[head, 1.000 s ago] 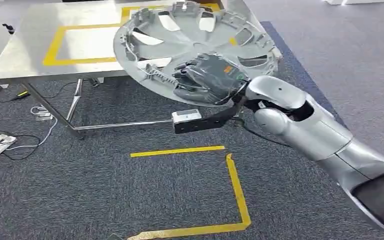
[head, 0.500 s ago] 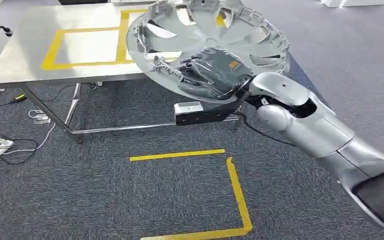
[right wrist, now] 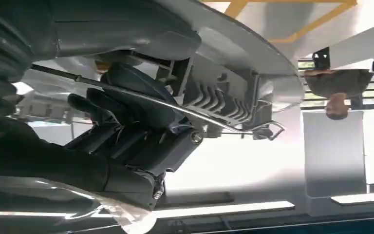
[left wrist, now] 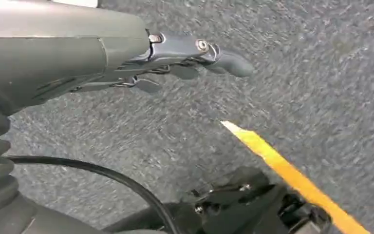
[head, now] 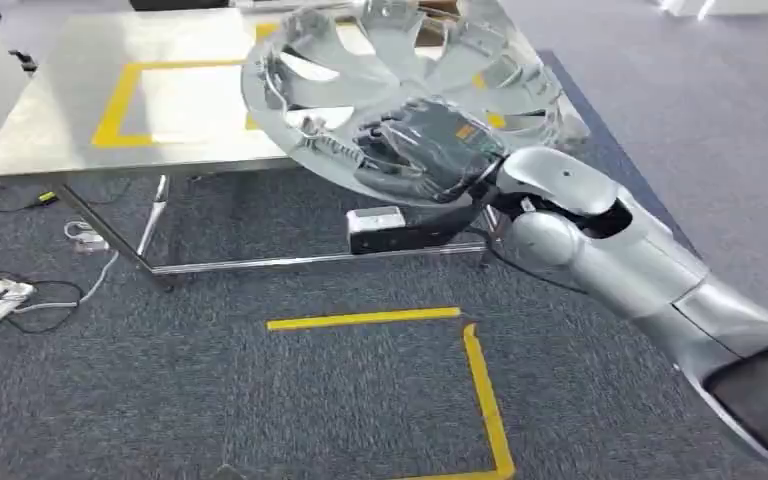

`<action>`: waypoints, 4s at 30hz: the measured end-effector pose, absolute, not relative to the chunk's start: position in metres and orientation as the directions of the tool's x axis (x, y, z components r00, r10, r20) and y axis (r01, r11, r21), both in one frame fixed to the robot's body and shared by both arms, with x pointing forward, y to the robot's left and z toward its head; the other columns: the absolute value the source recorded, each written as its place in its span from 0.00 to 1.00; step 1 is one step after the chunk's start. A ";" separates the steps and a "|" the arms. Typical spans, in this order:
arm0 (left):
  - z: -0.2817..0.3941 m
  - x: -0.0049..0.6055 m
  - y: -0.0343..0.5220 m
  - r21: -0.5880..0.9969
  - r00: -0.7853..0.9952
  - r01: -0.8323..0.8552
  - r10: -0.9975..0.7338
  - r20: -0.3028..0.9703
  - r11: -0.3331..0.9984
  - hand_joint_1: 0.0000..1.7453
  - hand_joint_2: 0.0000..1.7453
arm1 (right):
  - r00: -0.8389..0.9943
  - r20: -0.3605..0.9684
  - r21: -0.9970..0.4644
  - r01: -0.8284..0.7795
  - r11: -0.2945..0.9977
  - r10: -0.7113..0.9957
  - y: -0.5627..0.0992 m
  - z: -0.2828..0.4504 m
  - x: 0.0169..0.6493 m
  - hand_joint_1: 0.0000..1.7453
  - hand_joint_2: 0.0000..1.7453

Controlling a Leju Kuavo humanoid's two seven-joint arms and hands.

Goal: Take the parts from the cabinet and place them on the table.

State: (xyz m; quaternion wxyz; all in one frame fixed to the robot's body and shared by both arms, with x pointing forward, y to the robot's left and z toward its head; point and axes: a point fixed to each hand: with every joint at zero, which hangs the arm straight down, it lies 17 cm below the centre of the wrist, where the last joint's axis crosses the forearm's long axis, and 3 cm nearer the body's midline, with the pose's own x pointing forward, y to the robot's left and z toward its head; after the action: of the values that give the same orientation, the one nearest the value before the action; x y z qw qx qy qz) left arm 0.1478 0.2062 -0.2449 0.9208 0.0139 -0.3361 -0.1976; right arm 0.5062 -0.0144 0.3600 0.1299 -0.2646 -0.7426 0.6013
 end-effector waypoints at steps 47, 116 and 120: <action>-0.246 0.143 0.205 0.155 0.693 0.373 -0.386 0.609 0.915 0.00 1.00 | -0.802 -0.096 -0.961 0.229 0.155 0.589 -0.035 0.355 0.516 1.00 1.00; -0.242 0.154 0.184 0.135 0.657 0.456 -0.435 0.616 0.880 0.00 1.00 | -0.890 0.060 -0.998 -0.048 0.037 0.452 0.084 0.226 0.465 1.00 1.00; -0.241 0.156 0.182 0.134 0.654 0.457 -0.434 0.619 0.880 0.00 1.00 | -0.891 0.057 -0.998 -0.046 0.036 0.450 0.085 0.227 0.465 1.00 1.00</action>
State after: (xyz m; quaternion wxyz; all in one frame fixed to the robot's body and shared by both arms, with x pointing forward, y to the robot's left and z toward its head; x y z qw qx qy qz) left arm 0.1563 0.1820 -0.2412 0.9093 -0.0169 -0.3361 -0.2448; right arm 0.4653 0.0853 0.2273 0.1824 -0.1451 -0.6961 0.6791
